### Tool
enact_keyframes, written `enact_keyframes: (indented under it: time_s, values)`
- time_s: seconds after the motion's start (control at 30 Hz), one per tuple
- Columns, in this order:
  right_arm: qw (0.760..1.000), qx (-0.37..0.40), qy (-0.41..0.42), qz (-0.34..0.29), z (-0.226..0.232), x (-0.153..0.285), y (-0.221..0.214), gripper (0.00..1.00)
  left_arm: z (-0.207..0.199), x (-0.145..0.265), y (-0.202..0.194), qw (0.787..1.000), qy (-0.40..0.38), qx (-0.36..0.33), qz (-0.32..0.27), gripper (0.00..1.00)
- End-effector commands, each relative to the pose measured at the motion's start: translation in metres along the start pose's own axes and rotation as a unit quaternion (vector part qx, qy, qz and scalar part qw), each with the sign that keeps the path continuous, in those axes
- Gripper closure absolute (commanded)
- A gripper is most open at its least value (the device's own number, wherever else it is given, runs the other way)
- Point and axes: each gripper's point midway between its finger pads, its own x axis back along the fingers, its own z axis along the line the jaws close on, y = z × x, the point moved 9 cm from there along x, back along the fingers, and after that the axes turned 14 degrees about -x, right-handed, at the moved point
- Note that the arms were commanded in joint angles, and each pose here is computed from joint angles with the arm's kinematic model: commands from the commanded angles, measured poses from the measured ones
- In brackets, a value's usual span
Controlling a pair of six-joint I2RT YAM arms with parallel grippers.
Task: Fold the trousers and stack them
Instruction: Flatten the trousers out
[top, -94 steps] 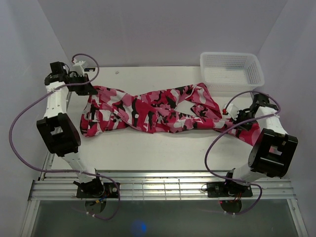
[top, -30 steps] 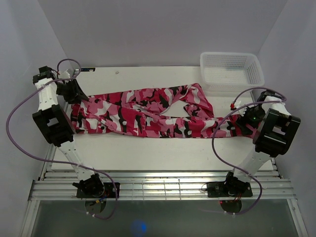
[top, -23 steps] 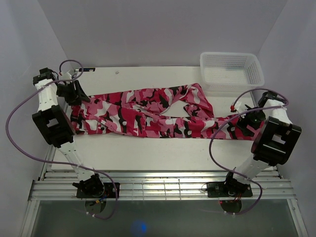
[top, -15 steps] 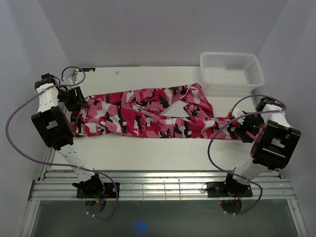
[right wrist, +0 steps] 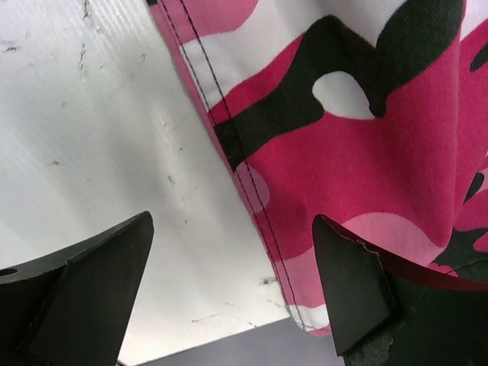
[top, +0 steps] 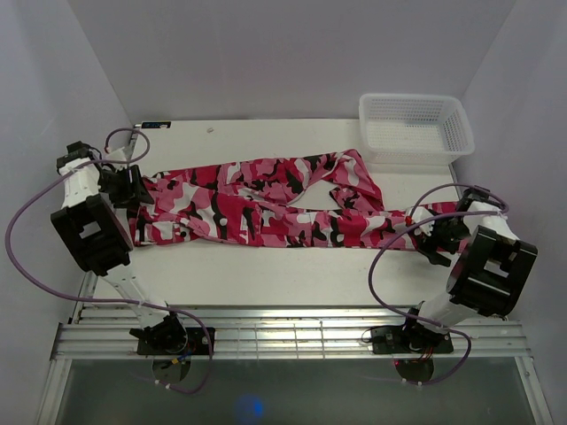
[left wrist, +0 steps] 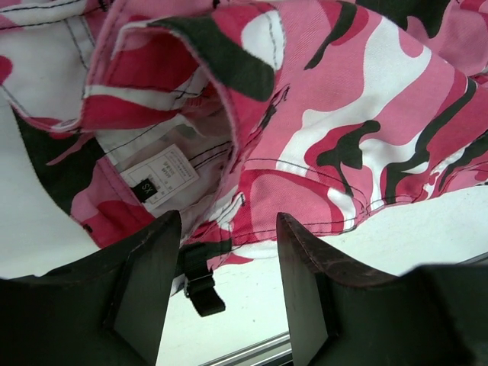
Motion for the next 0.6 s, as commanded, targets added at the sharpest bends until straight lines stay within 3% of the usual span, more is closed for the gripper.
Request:
enact_keyframes:
  time_s: [0.0,0.1,0.2,0.3,0.33,0.4,0.43,0.53,0.57]
  values:
    - [0.997,0.044,-0.049,-0.032,-0.013,-0.006,0.011,0.1,-0.003,0.026,0.003,0.999,0.005,-0.027,-0.045,0.36]
    - [0.997,0.045,-0.044,-0.032,-0.016,-0.017,0.015,0.1,-0.002,0.024,-0.002,0.999,-0.014,-0.026,-0.043,0.36]
    - [0.998,0.05,-0.022,-0.007,-0.012,-0.032,0.01,0.0,-0.005,0.019,-0.011,0.998,-0.032,-0.033,-0.035,0.36]
    - [0.998,0.053,-0.019,0.007,-0.008,-0.04,0.004,0.25,-0.007,0.015,-0.018,0.998,-0.037,-0.039,-0.031,0.36]
    - [0.998,0.054,-0.018,0.011,-0.007,-0.042,0.002,0.42,-0.006,0.014,-0.019,0.998,-0.035,-0.046,-0.035,0.36]
    - [0.998,0.056,-0.021,0.007,-0.004,-0.043,0.002,0.57,-0.008,0.011,-0.022,0.997,-0.043,-0.049,-0.039,0.37]
    - [0.998,0.057,-0.024,0.004,-0.004,-0.041,0.003,0.71,-0.009,0.012,-0.021,0.996,-0.044,-0.055,-0.046,0.37]
    - [0.998,0.056,-0.037,-0.007,-0.005,-0.034,0.007,0.92,-0.014,0.012,-0.019,0.994,-0.068,-0.059,-0.063,0.41]
    - [0.998,0.05,-0.045,-0.011,-0.007,-0.029,0.008,0.92,-0.015,0.012,-0.017,0.993,-0.075,-0.061,-0.068,0.43]
